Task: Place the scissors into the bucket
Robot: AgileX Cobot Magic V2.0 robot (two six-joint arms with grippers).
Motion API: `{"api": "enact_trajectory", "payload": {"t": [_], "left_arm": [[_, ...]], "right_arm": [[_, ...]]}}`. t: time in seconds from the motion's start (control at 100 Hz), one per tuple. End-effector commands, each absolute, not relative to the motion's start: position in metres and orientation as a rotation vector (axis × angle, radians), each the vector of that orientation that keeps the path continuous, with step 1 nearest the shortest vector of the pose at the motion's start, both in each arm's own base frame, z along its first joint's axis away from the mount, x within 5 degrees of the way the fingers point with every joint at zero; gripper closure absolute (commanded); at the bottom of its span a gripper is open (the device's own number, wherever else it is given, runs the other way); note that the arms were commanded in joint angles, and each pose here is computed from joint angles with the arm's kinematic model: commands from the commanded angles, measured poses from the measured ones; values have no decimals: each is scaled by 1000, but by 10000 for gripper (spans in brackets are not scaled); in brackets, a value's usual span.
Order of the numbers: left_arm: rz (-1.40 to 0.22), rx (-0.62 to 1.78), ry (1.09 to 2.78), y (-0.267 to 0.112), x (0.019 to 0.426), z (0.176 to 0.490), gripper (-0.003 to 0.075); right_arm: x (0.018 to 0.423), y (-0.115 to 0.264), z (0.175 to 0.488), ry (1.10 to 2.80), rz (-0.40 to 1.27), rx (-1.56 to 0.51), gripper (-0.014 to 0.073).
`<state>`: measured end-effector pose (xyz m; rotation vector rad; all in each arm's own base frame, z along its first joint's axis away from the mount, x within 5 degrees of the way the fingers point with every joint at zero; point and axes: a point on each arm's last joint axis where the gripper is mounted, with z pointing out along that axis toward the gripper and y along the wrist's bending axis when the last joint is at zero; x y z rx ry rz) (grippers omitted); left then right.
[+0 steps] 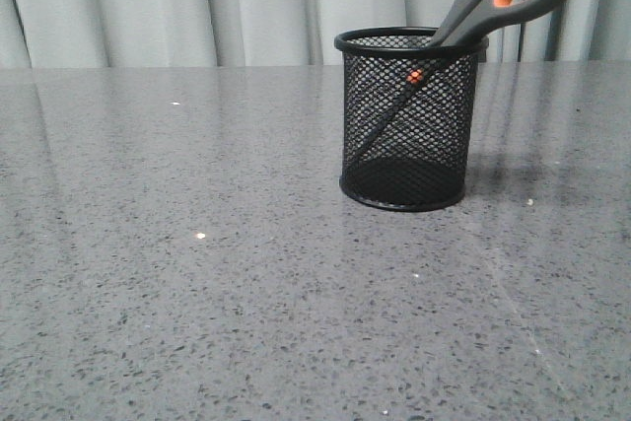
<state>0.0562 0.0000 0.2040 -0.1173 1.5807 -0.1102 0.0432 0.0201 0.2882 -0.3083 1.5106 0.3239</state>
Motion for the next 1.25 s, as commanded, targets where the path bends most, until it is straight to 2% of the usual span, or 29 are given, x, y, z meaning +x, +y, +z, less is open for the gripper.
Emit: {"api": "enact_trajectory", "payload": {"t": [0.0, 0.15, 0.31, 0.44, 0.6, 1.24], "left_arm": [[-125, -134, 1521, 0, 56, 198, 740], [-125, -134, 1521, 0, 56, 198, 740], [-125, -134, 1521, 0, 56, 198, 740], [-125, -134, 1523, 0, 56, 198, 740], [-125, -134, 1524, 0, 56, 198, 740], [-125, -134, 1524, 0, 56, 198, 740]], "right_arm": [[46, 18, 295, 1398, 267, -293, 661], [57, 14, 267, 1359, 175, -198, 661], [61, 7, 230, 1439, 62, -113, 661], [56, 5, 208, 1485, 39, -103, 661], [55, 4, 201, 1543, 9, -108, 661], [55, 4, 201, 1542, -1, -117, 661]]}}
